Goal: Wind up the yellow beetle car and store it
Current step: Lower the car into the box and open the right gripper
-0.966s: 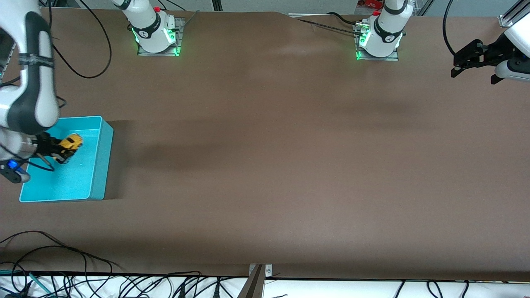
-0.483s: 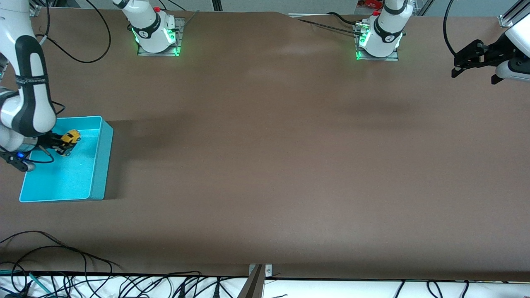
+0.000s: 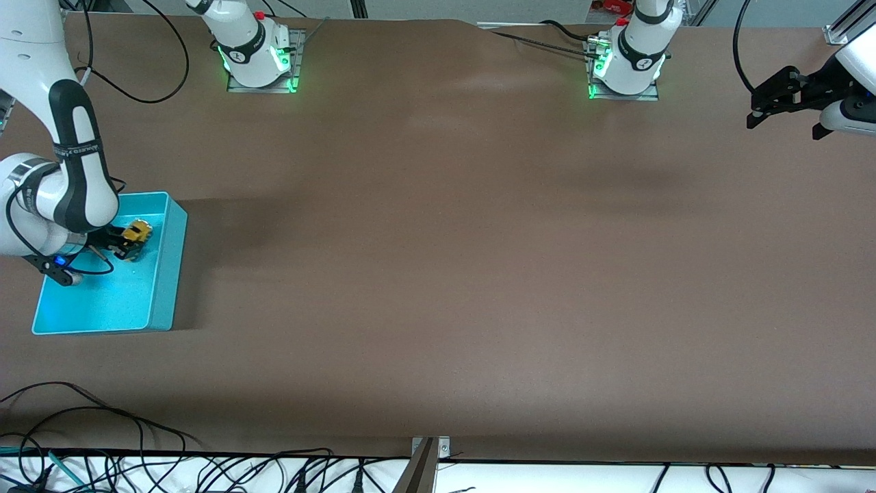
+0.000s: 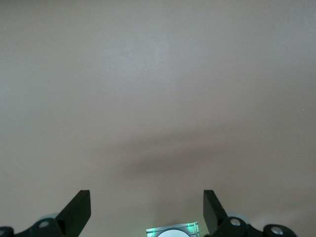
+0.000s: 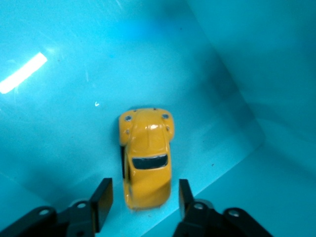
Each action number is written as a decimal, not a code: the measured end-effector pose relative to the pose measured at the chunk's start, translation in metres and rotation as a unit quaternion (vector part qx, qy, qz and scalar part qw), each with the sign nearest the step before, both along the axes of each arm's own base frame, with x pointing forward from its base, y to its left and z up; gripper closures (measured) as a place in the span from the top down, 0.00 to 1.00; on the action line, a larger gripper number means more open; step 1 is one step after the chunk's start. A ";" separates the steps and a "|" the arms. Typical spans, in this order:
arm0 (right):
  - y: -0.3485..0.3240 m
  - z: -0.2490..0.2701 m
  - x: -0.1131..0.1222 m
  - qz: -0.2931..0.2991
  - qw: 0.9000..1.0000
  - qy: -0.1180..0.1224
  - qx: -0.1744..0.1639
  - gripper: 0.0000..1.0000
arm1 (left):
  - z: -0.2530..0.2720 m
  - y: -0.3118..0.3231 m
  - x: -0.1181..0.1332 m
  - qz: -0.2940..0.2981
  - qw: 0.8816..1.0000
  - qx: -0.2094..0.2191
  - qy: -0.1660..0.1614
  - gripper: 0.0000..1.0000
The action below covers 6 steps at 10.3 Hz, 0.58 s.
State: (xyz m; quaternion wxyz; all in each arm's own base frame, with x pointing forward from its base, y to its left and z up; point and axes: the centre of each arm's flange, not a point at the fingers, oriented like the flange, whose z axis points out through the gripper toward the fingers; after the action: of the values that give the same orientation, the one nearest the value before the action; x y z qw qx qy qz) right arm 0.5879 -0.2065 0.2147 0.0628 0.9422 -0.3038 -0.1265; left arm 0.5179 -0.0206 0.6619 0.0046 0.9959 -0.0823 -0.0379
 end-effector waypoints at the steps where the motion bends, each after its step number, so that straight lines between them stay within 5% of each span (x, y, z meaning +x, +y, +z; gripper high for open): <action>1: 0.002 0.002 0.002 0.002 1.000 -0.001 0.000 0.85 | 0.000 0.000 0.000 0.000 1.000 0.000 0.000 1.00; 2: 0.004 0.007 0.005 0.004 1.000 0.001 0.002 0.98 | 0.000 0.000 0.000 0.000 1.000 0.000 0.000 1.00; 6: 0.027 0.110 0.049 0.022 1.000 0.003 0.018 1.00 | 0.000 0.001 0.000 0.001 1.000 0.000 0.000 1.00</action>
State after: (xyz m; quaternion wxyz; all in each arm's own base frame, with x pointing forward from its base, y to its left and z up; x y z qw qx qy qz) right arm 0.6373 -0.1791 0.3243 0.0496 0.9492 -0.2806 -0.1333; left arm 0.5180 -0.0192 0.6619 0.0047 0.9960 -0.0809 -0.0380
